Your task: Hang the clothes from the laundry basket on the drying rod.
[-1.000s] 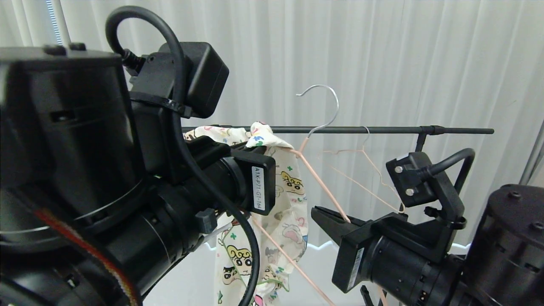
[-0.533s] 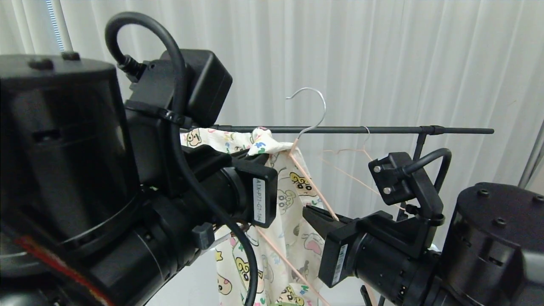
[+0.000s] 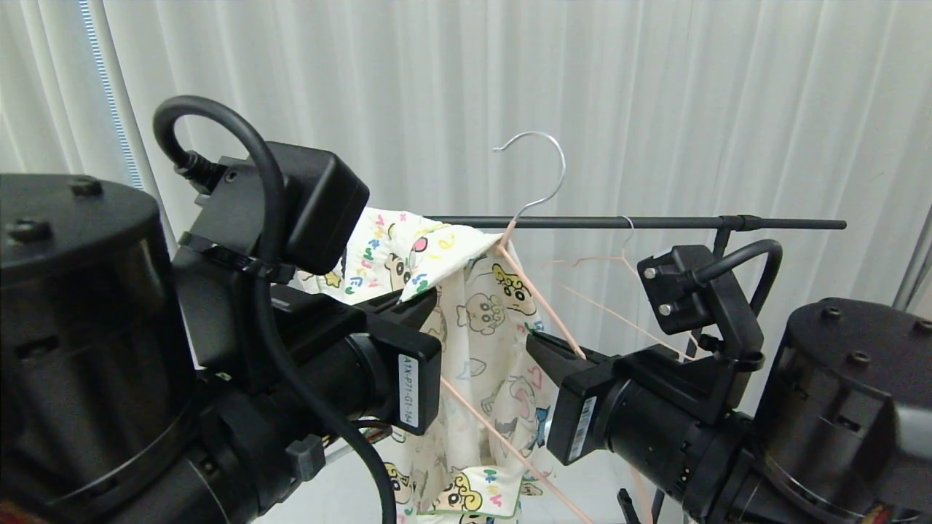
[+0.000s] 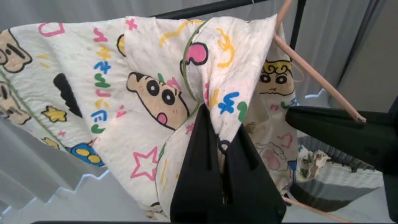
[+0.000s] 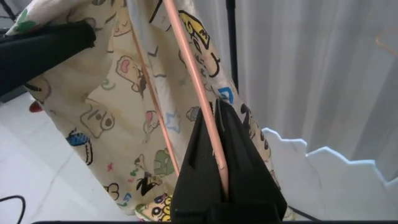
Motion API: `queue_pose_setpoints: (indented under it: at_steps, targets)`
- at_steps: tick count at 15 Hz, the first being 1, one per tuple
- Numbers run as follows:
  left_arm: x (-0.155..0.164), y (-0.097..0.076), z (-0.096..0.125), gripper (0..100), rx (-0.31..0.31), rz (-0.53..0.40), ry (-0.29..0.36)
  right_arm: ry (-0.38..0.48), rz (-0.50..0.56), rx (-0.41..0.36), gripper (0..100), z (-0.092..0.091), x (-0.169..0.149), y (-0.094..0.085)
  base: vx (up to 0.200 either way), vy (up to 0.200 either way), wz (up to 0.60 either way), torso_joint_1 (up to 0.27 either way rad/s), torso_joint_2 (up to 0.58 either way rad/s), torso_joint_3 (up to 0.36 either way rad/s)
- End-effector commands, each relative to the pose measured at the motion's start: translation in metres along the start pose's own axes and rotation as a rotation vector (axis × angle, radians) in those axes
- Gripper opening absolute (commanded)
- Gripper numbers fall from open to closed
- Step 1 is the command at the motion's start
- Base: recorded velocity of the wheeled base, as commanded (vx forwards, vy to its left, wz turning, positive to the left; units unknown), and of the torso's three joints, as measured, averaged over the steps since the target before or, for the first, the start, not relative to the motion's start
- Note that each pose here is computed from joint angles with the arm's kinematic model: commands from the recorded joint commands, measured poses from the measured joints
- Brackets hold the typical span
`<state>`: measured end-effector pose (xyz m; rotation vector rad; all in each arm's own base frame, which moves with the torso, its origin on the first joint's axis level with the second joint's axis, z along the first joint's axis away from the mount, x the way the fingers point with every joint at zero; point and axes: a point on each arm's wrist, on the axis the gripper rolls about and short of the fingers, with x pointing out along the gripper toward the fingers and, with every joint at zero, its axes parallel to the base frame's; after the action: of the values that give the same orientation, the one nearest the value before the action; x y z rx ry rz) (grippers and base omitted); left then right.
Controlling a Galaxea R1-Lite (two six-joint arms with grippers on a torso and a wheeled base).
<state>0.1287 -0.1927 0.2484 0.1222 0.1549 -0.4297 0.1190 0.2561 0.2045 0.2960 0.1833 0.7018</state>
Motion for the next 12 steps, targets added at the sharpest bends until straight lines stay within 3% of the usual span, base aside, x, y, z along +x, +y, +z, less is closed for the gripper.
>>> queue_pose_setpoints:
  at_steps: [1,2,3,12]
  targets:
    - [0.003,-0.002,-0.002,0,0.001,-0.001,0.002,-0.008,-0.004,0.003,0,0.001,0.000,0.000,0.000,0.000,0.00,0.000,0.00,0.000]
    - [0.003,-0.002,-0.002,0,0.001,-0.001,0.002,-0.011,-0.004,0.004,0,0.002,0.000,0.000,0.000,0.000,0.00,0.000,0.00,0.000]
    - [0.002,-0.002,-0.003,100,0.002,-0.001,0.003,-0.017,-0.009,0.001,0,0.004,-0.002,0.000,0.000,0.000,0.00,0.000,0.00,0.000]
    - [-0.017,0.014,-0.039,100,0.051,0.006,0.078,-0.057,-0.075,-0.192,0,0.015,-0.018,-0.023,0.000,0.000,0.00,0.000,0.00,0.000]
